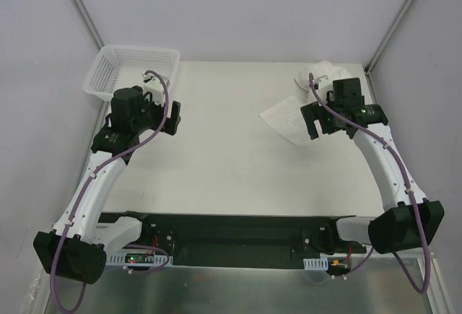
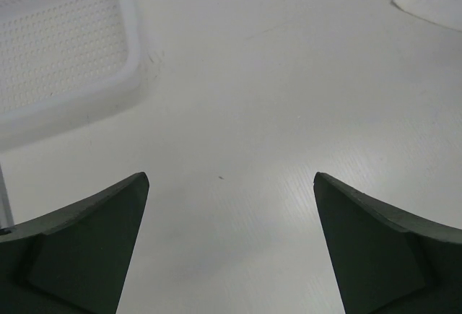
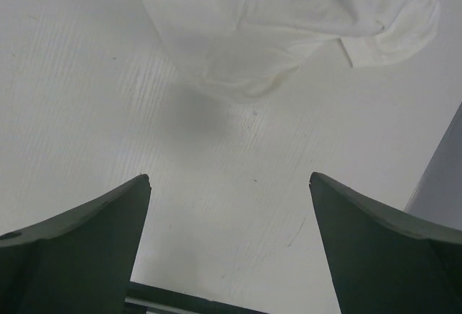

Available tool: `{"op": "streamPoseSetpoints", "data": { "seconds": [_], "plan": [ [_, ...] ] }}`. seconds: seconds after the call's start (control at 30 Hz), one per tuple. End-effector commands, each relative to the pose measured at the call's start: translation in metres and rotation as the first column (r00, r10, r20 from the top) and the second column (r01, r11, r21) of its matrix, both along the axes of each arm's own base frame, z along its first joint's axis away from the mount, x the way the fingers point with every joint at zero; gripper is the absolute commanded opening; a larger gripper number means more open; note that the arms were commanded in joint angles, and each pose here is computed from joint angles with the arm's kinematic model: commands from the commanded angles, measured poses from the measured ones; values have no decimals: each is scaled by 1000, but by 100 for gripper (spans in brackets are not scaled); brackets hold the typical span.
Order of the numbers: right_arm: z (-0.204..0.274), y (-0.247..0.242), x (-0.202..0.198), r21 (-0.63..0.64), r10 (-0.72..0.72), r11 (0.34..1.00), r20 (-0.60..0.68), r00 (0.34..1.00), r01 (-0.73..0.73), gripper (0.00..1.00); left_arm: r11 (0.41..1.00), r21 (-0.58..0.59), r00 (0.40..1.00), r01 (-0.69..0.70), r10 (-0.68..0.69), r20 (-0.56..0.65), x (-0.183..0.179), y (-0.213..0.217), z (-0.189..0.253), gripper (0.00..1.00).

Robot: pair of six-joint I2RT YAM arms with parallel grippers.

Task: Roll the t-shirts
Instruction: Pick up the T-shirt from the center of the board.

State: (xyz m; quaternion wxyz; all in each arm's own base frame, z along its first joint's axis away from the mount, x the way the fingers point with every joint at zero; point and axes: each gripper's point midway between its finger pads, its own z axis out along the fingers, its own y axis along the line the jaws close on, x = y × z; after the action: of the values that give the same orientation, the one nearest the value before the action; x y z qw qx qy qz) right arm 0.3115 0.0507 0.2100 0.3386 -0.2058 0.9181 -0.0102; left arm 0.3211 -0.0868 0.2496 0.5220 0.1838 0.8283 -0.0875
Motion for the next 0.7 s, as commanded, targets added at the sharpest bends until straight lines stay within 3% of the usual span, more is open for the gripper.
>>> {"op": "streamPoseSetpoints", "data": {
  "seconds": [0.0,0.1,0.27,0.5,0.67],
  "plan": [
    [-28,6,-6,-81,228,968,-123,966,-239,96,996,70,998,53,-55,17,-14,4,10,99],
    [-50,18,-4,-64,406,902,-206,890,-426,96,996,63,998,64,-62,-27,-22,3,0,99],
    [-83,18,28,-120,455,858,-272,848,-499,99,991,58,988,117,-110,-106,-36,-2,-14,99],
    [-119,26,65,-136,500,812,-340,797,-567,81,986,106,979,131,-111,-172,-45,5,-34,96],
    [-152,25,67,-126,516,781,-422,745,-612,69,980,123,968,159,-130,-214,-46,5,-44,93]
  ]
}}
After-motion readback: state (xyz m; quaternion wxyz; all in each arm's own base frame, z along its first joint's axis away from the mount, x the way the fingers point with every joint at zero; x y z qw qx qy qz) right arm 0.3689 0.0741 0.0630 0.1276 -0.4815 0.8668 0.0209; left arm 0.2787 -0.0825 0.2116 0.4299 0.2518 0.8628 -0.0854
